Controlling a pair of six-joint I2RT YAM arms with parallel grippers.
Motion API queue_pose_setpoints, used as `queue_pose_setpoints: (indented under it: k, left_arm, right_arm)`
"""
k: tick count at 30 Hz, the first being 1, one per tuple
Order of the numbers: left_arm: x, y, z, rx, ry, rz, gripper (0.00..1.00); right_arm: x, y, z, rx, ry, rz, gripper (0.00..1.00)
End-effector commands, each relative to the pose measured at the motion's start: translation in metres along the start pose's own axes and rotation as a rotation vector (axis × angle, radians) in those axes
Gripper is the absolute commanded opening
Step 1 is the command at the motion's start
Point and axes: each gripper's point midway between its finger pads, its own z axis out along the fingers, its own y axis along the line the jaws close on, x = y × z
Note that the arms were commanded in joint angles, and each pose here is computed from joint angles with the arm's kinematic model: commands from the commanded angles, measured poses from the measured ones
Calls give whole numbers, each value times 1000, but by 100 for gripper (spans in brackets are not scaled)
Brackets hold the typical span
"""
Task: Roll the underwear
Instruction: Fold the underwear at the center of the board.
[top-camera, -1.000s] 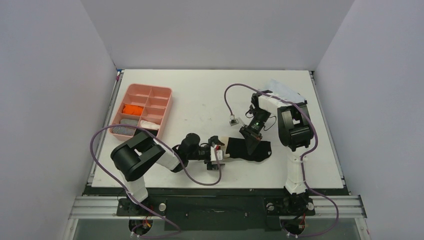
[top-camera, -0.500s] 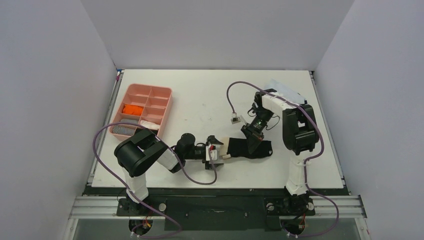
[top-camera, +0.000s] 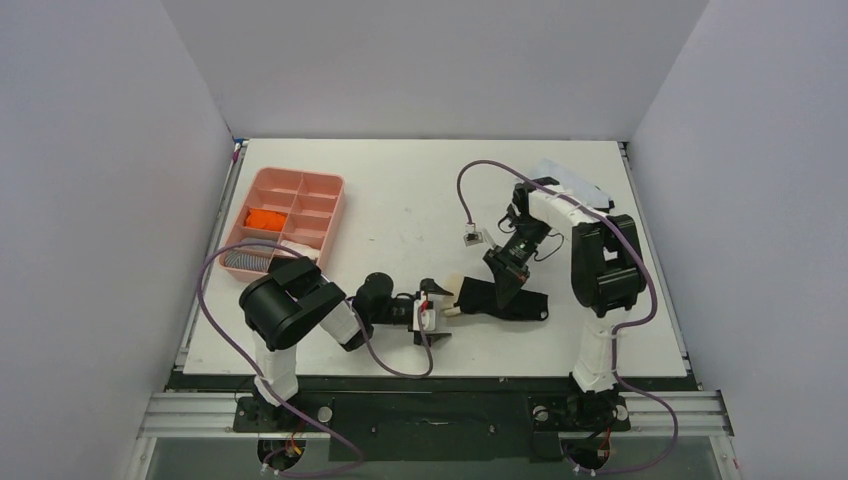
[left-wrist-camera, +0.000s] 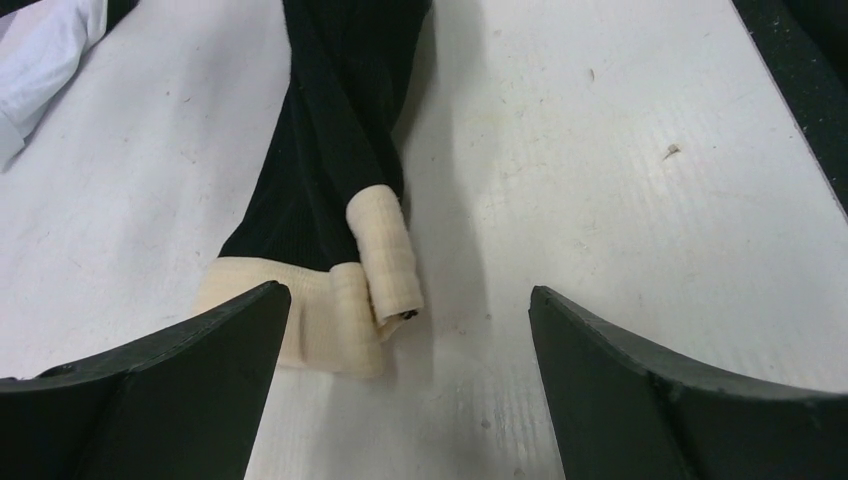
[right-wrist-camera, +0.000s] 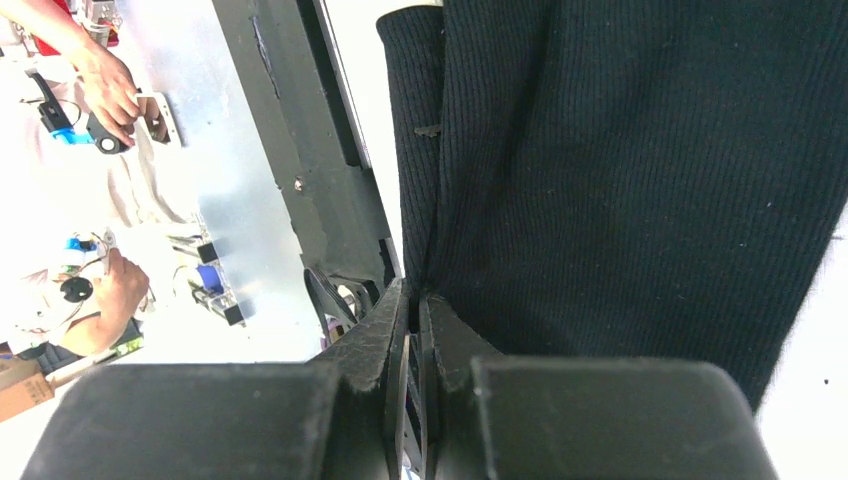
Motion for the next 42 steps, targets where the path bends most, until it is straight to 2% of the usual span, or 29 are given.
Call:
queue_pose_setpoints:
  k: [1, 15, 22, 30, 39, 42]
  left_arm:
    - [-14, 5, 8, -37, -67, 36, 88]
    - [-6, 16, 17, -62, -70, -17, 72]
    - [-4, 18, 22, -56, -79, -22, 70]
    - [-5, 21, 26, -61, -83, -34, 53]
    - [-6, 21, 28, -65, -86, -35, 41]
    - [-8, 22, 29, -68, -91, -39, 34]
  right_arm:
    - [-7, 23, -9, -8, -73, -23, 0]
    - [1, 28, -6, -13, -64, -25, 0]
    - [2, 29, -5, -14, -65, -27, 0]
    - [1, 28, -5, -18, -64, -25, 0]
    - [2, 27, -4, -26, -65, -22, 0]
    - [2, 27, -3, -26, -61, -24, 0]
